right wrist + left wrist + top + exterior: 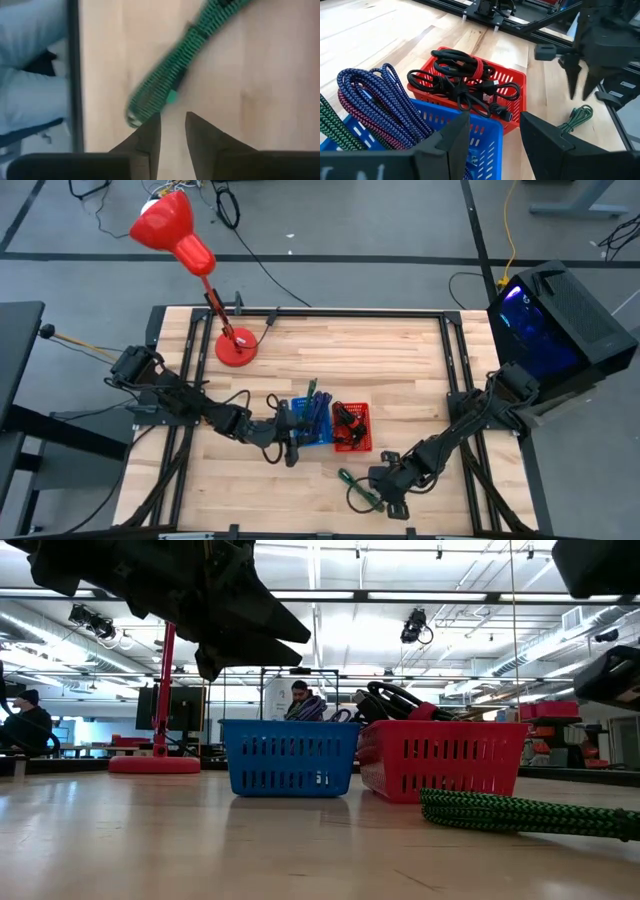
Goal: Pick & Place USB Port
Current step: Put the green charger cable into the blue bin
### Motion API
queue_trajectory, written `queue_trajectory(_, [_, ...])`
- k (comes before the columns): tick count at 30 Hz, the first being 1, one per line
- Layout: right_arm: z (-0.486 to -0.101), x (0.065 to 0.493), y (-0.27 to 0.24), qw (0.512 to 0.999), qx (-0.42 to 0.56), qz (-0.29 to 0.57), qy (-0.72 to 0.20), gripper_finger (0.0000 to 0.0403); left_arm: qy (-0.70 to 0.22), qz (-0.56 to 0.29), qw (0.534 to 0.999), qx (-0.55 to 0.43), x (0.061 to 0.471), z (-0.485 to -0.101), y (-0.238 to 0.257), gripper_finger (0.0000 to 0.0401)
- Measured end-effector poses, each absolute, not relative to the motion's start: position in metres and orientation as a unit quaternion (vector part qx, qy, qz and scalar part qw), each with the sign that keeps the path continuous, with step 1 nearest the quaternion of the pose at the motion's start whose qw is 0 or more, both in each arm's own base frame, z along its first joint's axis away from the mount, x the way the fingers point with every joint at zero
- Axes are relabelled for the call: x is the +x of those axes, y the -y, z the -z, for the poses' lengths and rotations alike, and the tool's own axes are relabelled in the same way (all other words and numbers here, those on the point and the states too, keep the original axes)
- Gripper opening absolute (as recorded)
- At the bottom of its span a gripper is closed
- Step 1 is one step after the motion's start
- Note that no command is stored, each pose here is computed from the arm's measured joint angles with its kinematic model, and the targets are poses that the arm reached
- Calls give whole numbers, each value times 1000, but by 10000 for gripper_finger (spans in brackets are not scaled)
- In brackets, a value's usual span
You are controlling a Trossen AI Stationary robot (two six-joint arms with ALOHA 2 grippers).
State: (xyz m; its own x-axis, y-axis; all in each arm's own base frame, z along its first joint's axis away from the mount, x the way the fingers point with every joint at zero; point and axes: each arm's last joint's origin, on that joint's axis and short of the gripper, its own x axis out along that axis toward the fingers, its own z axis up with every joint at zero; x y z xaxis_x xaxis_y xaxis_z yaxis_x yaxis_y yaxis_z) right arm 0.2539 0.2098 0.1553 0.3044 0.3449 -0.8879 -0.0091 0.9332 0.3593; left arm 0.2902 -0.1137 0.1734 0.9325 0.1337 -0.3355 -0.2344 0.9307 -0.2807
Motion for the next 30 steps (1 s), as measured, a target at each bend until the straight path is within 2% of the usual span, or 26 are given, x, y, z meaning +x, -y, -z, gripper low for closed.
queue_trajectory(30, [-129, 259, -223, 781, 174, -108, -590, 93, -174, -97, 968, -151, 288, -170, 115, 177])
